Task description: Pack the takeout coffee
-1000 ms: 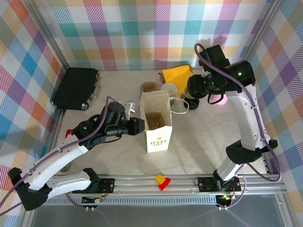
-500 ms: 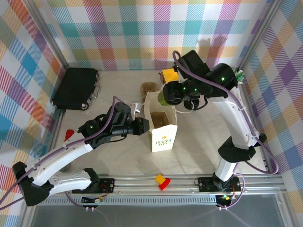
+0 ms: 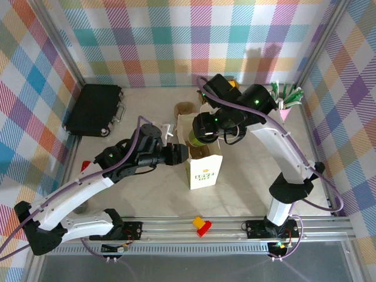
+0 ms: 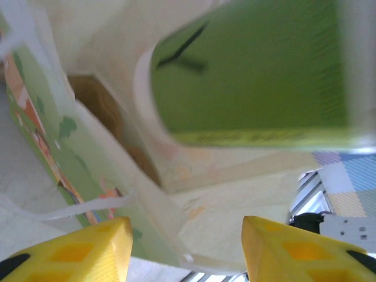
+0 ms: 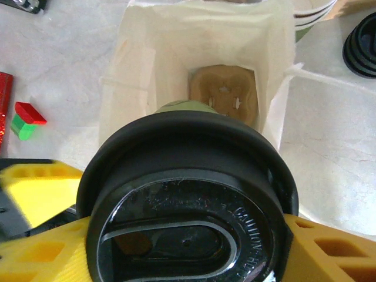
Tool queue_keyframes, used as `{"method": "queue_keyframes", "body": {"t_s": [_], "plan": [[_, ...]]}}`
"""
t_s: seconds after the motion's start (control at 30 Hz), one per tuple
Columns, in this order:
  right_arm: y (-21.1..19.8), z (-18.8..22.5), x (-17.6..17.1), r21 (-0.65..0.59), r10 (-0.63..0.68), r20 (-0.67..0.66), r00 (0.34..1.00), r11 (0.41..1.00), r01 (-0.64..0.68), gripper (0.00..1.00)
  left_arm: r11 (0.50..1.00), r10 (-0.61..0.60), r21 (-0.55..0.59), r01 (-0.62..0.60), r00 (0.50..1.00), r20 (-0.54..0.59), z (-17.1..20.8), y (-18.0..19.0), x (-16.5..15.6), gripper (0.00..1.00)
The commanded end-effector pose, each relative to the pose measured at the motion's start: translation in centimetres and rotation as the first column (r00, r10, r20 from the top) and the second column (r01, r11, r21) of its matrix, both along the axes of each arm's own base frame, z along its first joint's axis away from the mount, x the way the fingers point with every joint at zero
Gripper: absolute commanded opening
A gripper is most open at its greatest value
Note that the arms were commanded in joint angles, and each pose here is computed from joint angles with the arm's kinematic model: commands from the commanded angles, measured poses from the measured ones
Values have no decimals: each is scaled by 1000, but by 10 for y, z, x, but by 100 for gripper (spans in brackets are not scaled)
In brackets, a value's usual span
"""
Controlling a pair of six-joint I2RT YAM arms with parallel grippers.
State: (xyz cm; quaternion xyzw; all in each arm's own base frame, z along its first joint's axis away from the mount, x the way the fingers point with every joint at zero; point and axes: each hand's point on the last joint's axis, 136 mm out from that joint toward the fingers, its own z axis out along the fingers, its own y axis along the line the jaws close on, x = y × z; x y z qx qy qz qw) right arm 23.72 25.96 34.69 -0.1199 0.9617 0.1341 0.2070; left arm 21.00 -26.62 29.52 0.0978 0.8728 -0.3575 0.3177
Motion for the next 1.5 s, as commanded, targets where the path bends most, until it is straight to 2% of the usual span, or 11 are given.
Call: {"method": "queue_keyframes", "body": {"t_s": [0.0, 0.13, 0.37, 0.77, 1.07, 1.47], "plan": [[-24, -31, -28, -157, -41, -159, 986, 987, 16, 53, 1000, 8, 9, -9, 994, 106, 33, 18, -6, 53], [-21, -44, -29, -197, -70, -185, 980, 980, 32, 53, 997, 22, 76, -31, 993, 118, 24, 29, -5, 52], [-17, -64, -26, -260, -105, -217, 970, 964, 46, 53, 995, -62, 88, 56, 995, 74, -2, 19, -15, 45], [-10, -88, -23, -316, -141, -268, 953, 947, 51, 53, 988, -106, 120, 94, 990, 93, -31, 15, -15, 42], [-10, -98, -19, -354, -154, -272, 950, 934, 50, 54, 978, -202, 78, 193, 971, 131, -29, 6, -27, 43], [-12, -110, -18, -389, -151, -291, 945, 921, 28, 54, 972, -233, 81, 223, 961, 151, -28, 5, -31, 43]]}}
